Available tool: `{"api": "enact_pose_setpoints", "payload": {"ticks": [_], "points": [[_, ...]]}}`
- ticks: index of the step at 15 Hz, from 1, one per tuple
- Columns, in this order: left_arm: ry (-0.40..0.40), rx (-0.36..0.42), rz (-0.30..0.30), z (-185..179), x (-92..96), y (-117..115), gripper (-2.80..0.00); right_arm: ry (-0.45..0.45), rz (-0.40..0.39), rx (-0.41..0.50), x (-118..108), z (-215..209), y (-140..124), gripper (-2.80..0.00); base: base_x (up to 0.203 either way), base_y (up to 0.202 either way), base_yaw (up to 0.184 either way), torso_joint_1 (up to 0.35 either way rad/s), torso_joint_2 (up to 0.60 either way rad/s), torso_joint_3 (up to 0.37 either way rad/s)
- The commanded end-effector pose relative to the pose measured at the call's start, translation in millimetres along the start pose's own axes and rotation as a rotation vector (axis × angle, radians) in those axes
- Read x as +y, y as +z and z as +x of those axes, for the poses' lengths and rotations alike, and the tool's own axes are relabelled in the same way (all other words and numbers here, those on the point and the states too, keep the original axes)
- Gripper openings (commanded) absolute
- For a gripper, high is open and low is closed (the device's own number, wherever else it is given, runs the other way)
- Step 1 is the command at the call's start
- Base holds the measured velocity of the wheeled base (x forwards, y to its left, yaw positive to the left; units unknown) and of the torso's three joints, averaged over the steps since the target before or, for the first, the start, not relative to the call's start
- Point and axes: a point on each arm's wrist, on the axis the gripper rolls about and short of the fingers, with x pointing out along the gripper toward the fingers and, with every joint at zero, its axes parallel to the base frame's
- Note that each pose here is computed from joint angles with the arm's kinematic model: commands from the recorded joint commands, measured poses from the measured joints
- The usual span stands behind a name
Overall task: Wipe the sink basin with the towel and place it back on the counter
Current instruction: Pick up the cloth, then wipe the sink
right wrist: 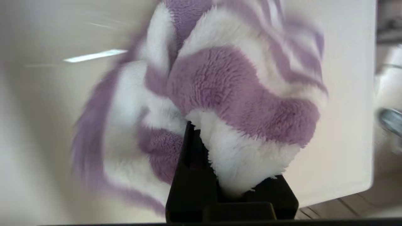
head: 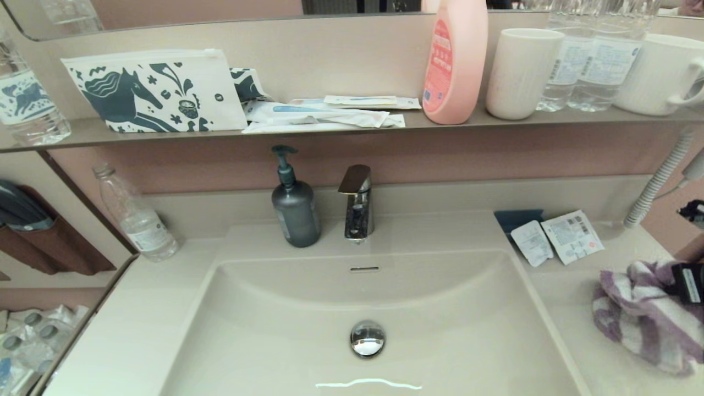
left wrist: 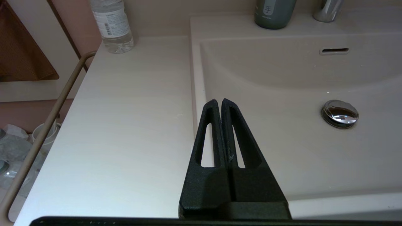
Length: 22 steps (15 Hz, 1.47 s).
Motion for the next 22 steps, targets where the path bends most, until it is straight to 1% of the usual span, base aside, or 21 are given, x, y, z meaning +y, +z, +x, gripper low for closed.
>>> {"api": "enact_pose_setpoints", "payload": {"ticks": [1,5,7,9,10,11,13,14,15,16,19,20,21,22], "points": [[0.000,0.001,0.000,0,0.0,0,-2.80,0.066,-0.003,-0.055,18,-52,7,-2.80,0.000,0.000,0.000,0.000,0.00,0.000],[0.000,0.001,0.000,0,0.0,0,-2.80,0.362,-0.059,-0.123,88,-141,16,-2.80,0.000,0.000,0.000,0.000,0.00,0.000],[0.000,0.001,0.000,0,0.0,0,-2.80,0.437,-0.067,-0.120,117,-165,16,-2.80,0.000,0.000,0.000,0.000,0.00,0.000],[0.000,0.001,0.000,0,0.0,0,-2.80,0.472,-0.068,-0.071,155,-168,15,-2.80,0.000,0.000,0.000,0.000,0.00,0.000],[0.000,0.001,0.000,0,0.0,0,-2.80,0.491,-0.048,-0.039,176,-167,15,-2.80,0.000,0.000,0.000,0.000,0.00,0.000],[0.000,0.001,0.000,0,0.0,0,-2.80,0.525,-0.013,-0.040,187,-173,19,-2.80,0.000,0.000,0.000,0.000,0.00,0.000],[0.000,0.001,0.000,0,0.0,0,-2.80,0.630,0.034,-0.056,198,-189,31,-2.80,0.000,0.000,0.000,0.000,0.00,0.000],[0.000,0.001,0.000,0,0.0,0,-2.80,0.703,0.032,-0.042,204,-197,34,-2.80,0.000,0.000,0.000,0.000,0.00,0.000],[0.000,0.001,0.000,0,0.0,0,-2.80,0.761,0.007,-0.016,211,-202,30,-2.80,0.000,0.000,0.000,0.000,0.00,0.000],[0.000,0.001,0.000,0,0.0,0,-2.80,0.795,-0.006,-0.002,213,-206,28,-2.80,0.000,0.000,0.000,0.000,0.00,0.000],[0.000,0.001,0.000,0,0.0,0,-2.80,0.941,-0.015,0.006,200,-224,28,-2.80,0.000,0.000,0.000,0.000,0.00,0.000],[0.000,0.001,0.000,0,0.0,0,-2.80,0.962,-0.014,0.002,195,-228,28,-2.80,0.000,0.000,0.000,0.000,0.00,0.000],[0.000,0.001,0.000,0,0.0,0,-2.80,0.958,-0.015,0.007,195,-228,27,-2.80,0.000,0.000,0.000,0.000,0.00,0.000],[0.000,0.001,0.000,0,0.0,0,-2.80,0.931,-0.023,0.032,197,-222,24,-2.80,0.000,0.000,0.000,0.000,0.00,0.000]]}}
